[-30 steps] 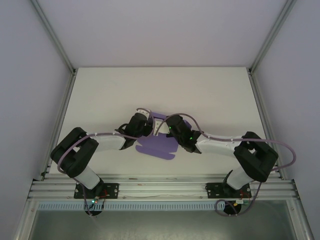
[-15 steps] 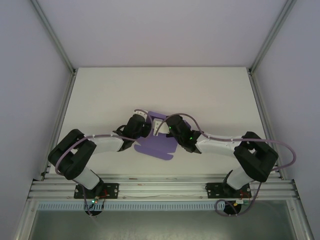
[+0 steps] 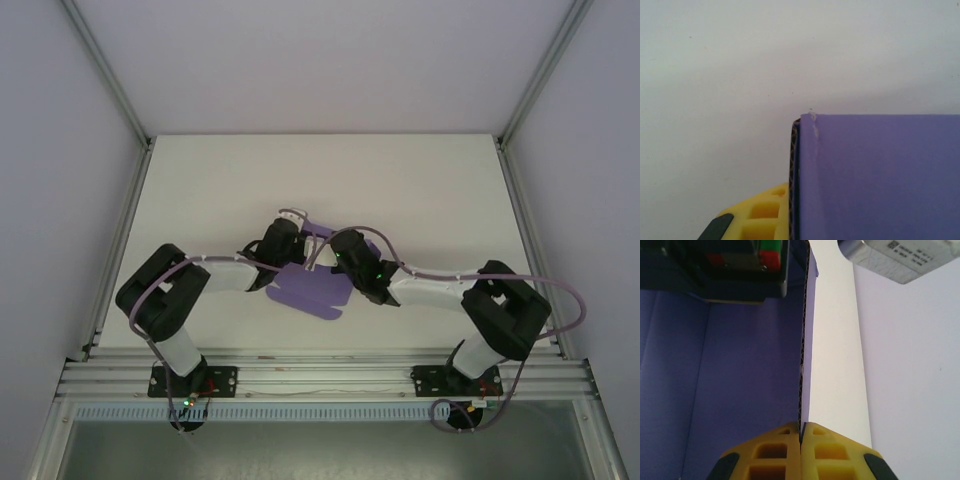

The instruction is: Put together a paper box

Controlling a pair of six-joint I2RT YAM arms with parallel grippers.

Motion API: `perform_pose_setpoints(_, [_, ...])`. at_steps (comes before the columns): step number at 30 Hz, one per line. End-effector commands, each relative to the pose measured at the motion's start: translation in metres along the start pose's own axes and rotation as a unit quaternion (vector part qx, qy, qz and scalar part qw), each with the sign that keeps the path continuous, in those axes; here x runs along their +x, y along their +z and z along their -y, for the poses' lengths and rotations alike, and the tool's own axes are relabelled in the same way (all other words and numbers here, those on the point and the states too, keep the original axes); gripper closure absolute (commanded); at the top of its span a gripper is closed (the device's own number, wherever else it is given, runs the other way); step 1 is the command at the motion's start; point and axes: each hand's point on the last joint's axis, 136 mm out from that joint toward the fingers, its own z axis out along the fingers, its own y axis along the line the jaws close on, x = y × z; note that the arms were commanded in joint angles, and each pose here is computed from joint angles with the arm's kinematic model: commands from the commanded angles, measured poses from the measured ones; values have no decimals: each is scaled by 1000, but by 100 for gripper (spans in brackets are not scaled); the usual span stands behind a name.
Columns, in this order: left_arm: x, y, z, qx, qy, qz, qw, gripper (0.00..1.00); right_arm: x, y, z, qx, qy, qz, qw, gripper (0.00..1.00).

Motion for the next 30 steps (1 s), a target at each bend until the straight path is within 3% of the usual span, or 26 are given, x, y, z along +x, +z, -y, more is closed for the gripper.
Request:
perform_pose_setpoints(1, [-7, 7, 1, 2, -8, 22, 1000, 100, -10, -6, -23, -39, 39, 30, 998, 92])
perform_pose_setpoints(3, [-2, 7, 3, 12, -10, 24, 1000, 100, -18, -17, -10, -31, 93, 51, 994, 64])
perform_pose_setpoints(4, [1, 6, 6, 21, -9, 26, 999, 100, -23, -25, -1, -27, 135, 67, 988, 57])
perform_pose_setpoints(7, [3, 4, 12, 38, -4, 34, 999, 100, -32, -54, 23, -26, 239, 121, 963, 45])
perform_pose_setpoints(9, [4, 3, 13, 37, 7, 33, 999, 100, -34, -74, 34, -34, 297, 157, 941, 44])
perform_pose_setpoints(12, [4, 1, 21, 55, 17, 34, 998, 100, -24, -97, 53, -35, 406, 188, 894, 37])
perform_pose_setpoints(15, [2, -4, 30, 80, 20, 45, 996, 100, 0, -105, 75, -8, 515, 179, 838, 35])
perform_pose_setpoints(18, [4, -6, 38, 99, 35, 48, 993, 100, 30, -101, 100, 15, 634, 139, 761, 52])
perform_pose_setpoints(21, [7, -4, 46, 110, 53, 47, 991, 100, 28, -90, 105, -58, 704, 126, 696, 67])
perform_pose_setpoints(22, [9, -3, 49, 116, 56, 43, 991, 100, 21, -84, 103, -90, 712, 117, 687, 73])
perform_pose_setpoints(25, [10, 2, 53, 122, 61, 39, 990, 100, -2, -73, 88, -178, 698, 88, 688, 86])
perform_pose_setpoints(30, [10, 6, 53, 106, 71, 37, 991, 100, -14, -46, 56, -257, 685, 41, 680, 97])
